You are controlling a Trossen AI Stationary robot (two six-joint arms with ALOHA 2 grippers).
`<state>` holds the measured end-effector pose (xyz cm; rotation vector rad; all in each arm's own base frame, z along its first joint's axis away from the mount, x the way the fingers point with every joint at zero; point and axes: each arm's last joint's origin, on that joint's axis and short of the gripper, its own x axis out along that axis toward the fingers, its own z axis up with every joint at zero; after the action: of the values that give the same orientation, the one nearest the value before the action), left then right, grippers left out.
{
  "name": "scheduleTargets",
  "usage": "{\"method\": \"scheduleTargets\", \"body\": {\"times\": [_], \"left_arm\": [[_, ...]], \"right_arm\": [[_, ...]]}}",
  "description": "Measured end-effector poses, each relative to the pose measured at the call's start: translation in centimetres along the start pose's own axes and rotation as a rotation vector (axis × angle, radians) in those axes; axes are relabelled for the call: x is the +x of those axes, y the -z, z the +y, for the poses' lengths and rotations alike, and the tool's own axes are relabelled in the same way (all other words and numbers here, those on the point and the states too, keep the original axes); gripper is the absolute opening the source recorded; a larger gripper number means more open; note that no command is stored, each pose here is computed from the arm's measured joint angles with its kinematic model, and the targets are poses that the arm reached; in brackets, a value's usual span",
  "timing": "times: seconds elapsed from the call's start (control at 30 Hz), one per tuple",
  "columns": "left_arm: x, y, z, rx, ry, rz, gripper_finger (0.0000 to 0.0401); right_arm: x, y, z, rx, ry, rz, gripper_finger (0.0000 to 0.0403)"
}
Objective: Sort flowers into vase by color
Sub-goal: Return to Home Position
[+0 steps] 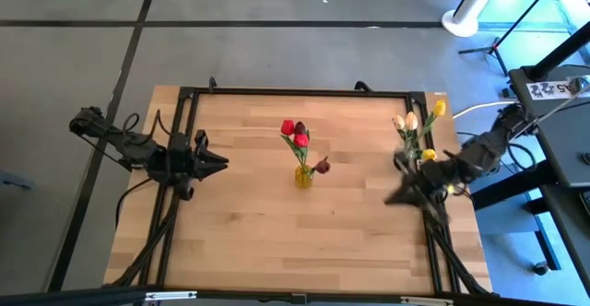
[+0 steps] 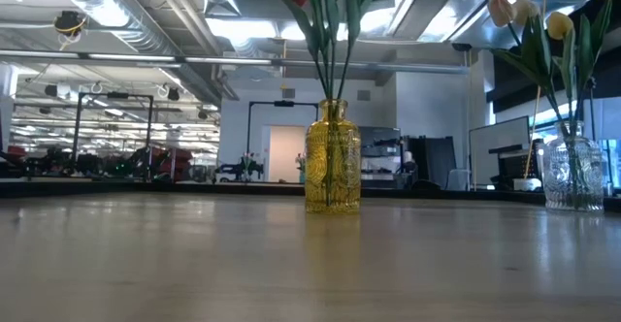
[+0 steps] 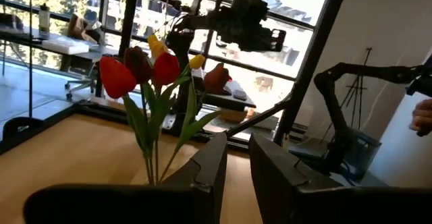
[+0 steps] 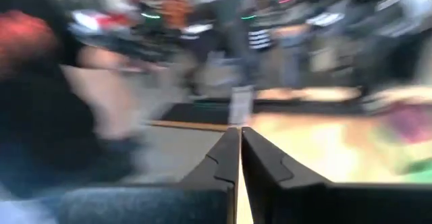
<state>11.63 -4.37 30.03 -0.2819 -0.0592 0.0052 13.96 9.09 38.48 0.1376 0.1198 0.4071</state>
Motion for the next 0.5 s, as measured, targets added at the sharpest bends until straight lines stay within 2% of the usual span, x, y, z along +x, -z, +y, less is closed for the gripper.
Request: {"method": "scheduleTargets", "body": {"times": [0.1,0.23,0.4,0.43,0.5], "left_arm": [[0.0,-0.1,0.0,-0.046,0.001,-0.015,0.0062],[0.0,-0.8,-0.2,-0.194,0.018,-0.08,0.0062],[0.0,-0.8,0.1,-0.187,-0.048,-0.095,0.0062],[0.0,-0.8,0.2,-0.161,-0.053,-0.093,0.0062],[0.0,-0.8,0.2,-0.082,-0.049,-0.087,0.0062]], "right_arm": [[-0.8,0.7,1.4,0.155,-0.145,0.06,0.0008],[-1.5,2.1,2.2,0.139,-0.214,0.207,0.0003],[-0.3,3.7,2.9,0.107,-0.095,0.304,0.0015],[0.1,4.0,3.0,0.114,-0.048,0.313,0.0016],[1.2,4.5,2.8,0.207,0.149,0.286,0.0016]]}}
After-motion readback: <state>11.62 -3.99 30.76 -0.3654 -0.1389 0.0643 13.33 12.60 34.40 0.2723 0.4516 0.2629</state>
